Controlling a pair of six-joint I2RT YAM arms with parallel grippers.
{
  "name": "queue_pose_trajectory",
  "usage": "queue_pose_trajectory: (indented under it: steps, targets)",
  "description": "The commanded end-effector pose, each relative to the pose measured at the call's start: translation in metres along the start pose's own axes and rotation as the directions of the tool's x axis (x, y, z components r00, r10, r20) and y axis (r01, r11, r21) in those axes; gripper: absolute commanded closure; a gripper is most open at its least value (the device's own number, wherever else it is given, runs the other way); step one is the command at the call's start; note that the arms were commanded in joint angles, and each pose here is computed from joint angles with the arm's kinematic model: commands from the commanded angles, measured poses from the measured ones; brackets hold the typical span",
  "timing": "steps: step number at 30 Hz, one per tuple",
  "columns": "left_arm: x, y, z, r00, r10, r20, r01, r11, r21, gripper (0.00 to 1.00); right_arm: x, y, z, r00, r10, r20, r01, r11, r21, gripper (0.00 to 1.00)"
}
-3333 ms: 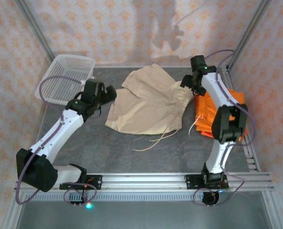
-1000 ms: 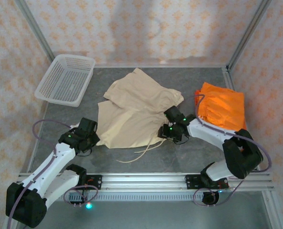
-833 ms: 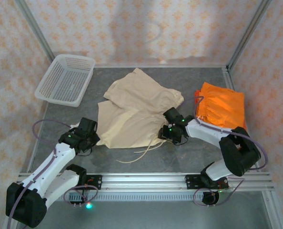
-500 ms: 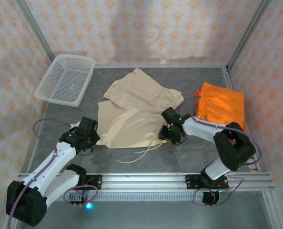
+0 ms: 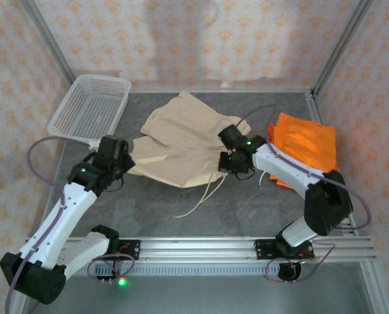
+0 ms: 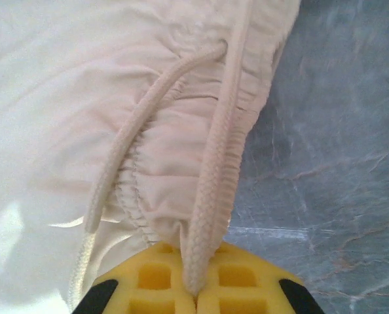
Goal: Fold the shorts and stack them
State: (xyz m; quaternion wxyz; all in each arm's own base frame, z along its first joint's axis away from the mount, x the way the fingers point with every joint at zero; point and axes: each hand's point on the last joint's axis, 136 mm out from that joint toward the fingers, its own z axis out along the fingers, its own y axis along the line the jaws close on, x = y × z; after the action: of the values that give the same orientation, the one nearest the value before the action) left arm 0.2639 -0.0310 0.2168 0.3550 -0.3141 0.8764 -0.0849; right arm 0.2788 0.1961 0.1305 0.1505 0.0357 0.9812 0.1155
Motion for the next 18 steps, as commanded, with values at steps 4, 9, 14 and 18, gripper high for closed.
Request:
queue_pose_trajectory:
  steps: [4,9,14,18]
  targets:
    - [-0.012,0.016,-0.036,0.995,0.104,0.015,-0.102,0.992,-0.070,1.00,0.014,-0.021,-0.054,0.999,-0.032,0.015,0.032,0.999,0.028,1.00]
    - [0.021,0.037,-0.022,0.985,0.150,-0.083,-0.157,0.984,-0.087,1.00,0.055,-0.037,-0.034,0.997,0.018,-0.081,-0.017,1.000,0.012,1.00]
    - [0.086,0.059,0.012,0.963,0.117,-0.243,-0.140,0.987,-0.078,1.00,0.096,-0.055,0.000,0.979,0.062,-0.195,-0.055,0.998,0.043,1.00]
    - [0.122,0.073,0.025,0.945,0.109,-0.310,-0.140,0.987,-0.079,1.00,0.120,-0.061,0.016,0.959,0.076,-0.273,-0.063,0.996,0.057,1.00]
